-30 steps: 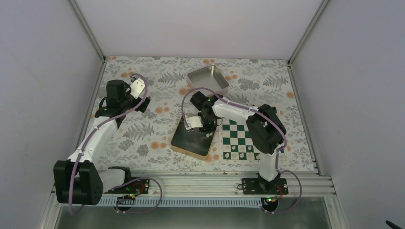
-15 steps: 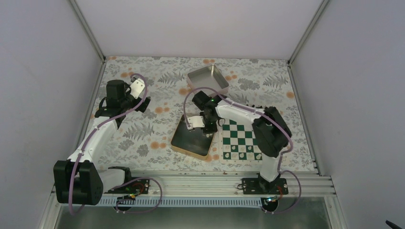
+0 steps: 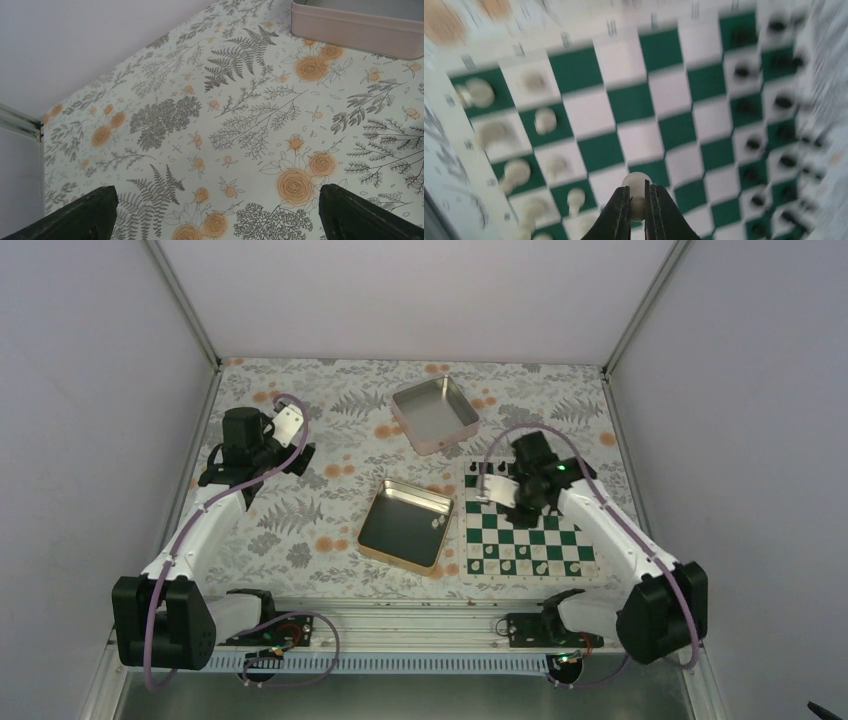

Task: Set up the chess pieces on the board
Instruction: Place the chess piece on the chessboard.

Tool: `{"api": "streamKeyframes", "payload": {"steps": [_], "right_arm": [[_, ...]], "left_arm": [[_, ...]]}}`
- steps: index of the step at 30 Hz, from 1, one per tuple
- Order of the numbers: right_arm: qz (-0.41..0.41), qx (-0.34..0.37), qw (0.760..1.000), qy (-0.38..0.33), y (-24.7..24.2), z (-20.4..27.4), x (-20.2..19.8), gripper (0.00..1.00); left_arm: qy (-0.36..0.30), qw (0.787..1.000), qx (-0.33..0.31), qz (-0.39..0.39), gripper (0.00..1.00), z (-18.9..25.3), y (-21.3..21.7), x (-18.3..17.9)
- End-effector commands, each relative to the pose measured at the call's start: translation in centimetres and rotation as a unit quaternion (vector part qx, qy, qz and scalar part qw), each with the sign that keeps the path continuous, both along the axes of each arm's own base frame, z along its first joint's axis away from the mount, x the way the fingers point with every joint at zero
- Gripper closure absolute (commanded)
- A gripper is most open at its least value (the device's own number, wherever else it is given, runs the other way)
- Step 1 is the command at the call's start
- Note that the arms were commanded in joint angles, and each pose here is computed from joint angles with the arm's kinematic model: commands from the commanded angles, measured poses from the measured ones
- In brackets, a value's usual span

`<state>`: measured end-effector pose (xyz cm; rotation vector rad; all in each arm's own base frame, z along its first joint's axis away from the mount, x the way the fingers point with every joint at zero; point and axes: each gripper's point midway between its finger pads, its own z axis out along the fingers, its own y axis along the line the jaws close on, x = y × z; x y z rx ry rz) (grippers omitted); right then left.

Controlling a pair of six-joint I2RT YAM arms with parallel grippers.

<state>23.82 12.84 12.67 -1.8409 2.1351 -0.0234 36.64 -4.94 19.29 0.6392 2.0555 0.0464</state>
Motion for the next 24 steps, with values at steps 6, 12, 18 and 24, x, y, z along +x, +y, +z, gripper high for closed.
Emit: {"api": "streamKeyframes", "payload": {"steps": [6, 12, 18, 24], "right_arm": [[-0.123, -0.018, 0.992, 0.022, -11.6, -3.6, -2.7, 0.95], [-0.141, -0.002, 0.989, 0.034, -13.5, -4.8, -3.8, 0.95], [-0.144, -0.024, 0.988, 0.044, -14.9, -7.3, -5.0, 0.96], [-0.152, -0.022, 0.987, 0.052, -14.9, -8.0, -5.4, 0.96]], "left_arm": [[-0.006, 1.000, -0.003, -0.005, 0.00, 0.7, -0.3, 0.0], [-0.008, 1.000, -0.003, -0.002, 0.00, 1.1, -0.2, 0.0], [-0.011, 1.000, 0.001, 0.008, 0.00, 1.5, 0.2, 0.0], [-0.001, 1.000, 0.007, 0.019, 0.00, 1.1, 0.6, 0.2]]}}
